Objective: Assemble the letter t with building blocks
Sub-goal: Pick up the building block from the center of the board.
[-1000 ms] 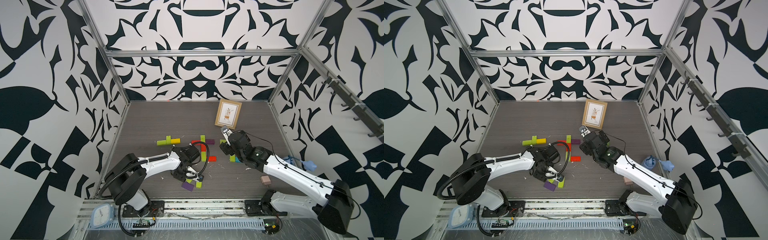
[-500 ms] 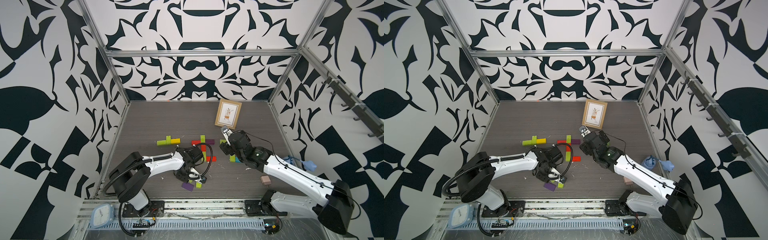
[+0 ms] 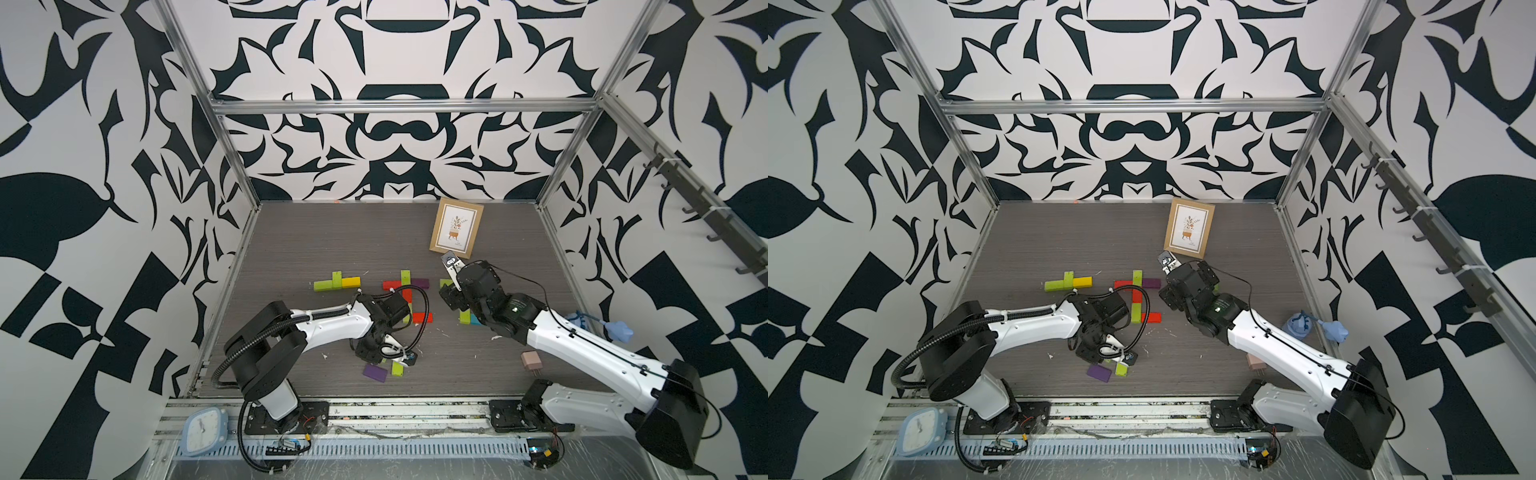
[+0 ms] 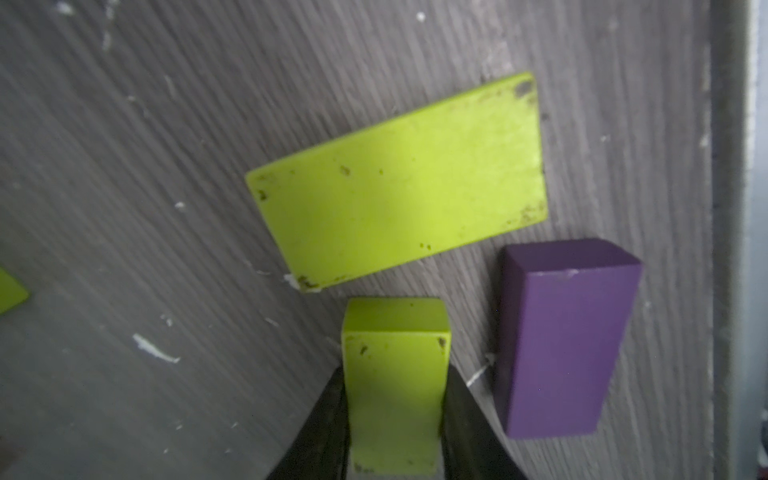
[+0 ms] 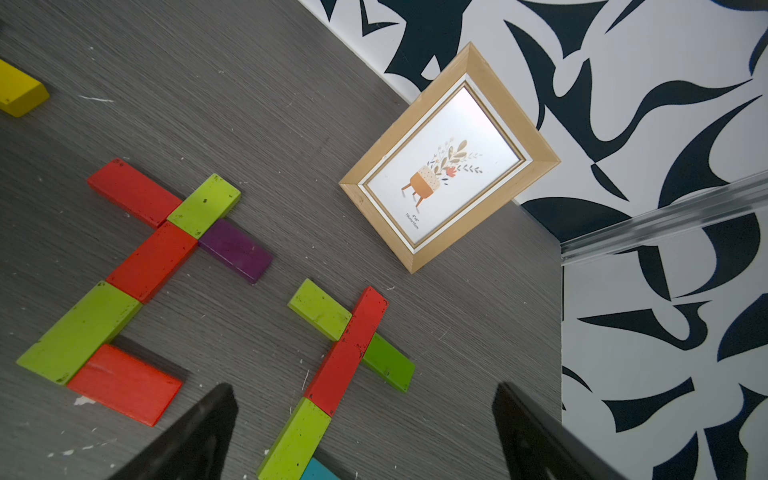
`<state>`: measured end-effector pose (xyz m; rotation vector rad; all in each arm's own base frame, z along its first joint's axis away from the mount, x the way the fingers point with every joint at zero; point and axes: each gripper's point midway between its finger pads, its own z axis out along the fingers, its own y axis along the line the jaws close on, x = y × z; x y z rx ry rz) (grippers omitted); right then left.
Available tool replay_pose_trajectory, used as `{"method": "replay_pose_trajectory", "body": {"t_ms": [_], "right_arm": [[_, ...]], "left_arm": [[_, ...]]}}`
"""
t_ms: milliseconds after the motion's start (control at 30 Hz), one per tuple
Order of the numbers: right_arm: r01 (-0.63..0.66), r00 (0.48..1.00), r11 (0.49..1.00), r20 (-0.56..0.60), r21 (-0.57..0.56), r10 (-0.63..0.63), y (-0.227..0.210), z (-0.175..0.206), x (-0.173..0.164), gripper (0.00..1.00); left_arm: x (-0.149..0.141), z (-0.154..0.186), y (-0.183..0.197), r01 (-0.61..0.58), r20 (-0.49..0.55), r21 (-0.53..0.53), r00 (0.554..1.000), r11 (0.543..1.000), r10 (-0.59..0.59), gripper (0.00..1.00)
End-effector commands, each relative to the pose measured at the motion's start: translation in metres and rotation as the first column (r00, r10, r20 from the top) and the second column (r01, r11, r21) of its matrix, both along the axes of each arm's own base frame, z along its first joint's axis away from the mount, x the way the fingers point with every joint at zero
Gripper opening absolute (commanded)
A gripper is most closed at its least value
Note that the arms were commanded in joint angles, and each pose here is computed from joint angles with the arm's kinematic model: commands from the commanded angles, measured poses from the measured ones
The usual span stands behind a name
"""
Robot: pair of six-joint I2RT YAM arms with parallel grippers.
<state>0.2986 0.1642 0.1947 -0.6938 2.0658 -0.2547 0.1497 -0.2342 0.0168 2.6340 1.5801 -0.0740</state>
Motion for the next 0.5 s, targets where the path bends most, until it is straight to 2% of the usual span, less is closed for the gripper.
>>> {"method": "replay_pose_trajectory", "body": {"t_ms": [0, 233, 467], "right_arm": [[0.0, 0.999, 1.0, 0.041, 0.028, -0.001, 0.002, 0.017, 0.002, 1.0], [-0.001, 0.999, 1.0, 0.039, 0.028, 0.0, 0.003, 0.016, 0.002, 1.0], [0.0, 0.999, 1.0, 0.04, 0.027, -0.001, 0.003, 0.016, 0.002, 0.99]], "left_arm": [[-0.005, 0.003, -0.003, -0.003, -0.025, -0.007, 1.0, 1.0, 0.003, 0.28], [-0.002, 0.007, -0.002, -0.038, -0.002, -0.021, 0.999, 0.999, 0.038, 0.2], [0.001, 0.014, 0.0, -0.068, 0.023, -0.025, 0.997, 0.997, 0.069, 0.18]]}}
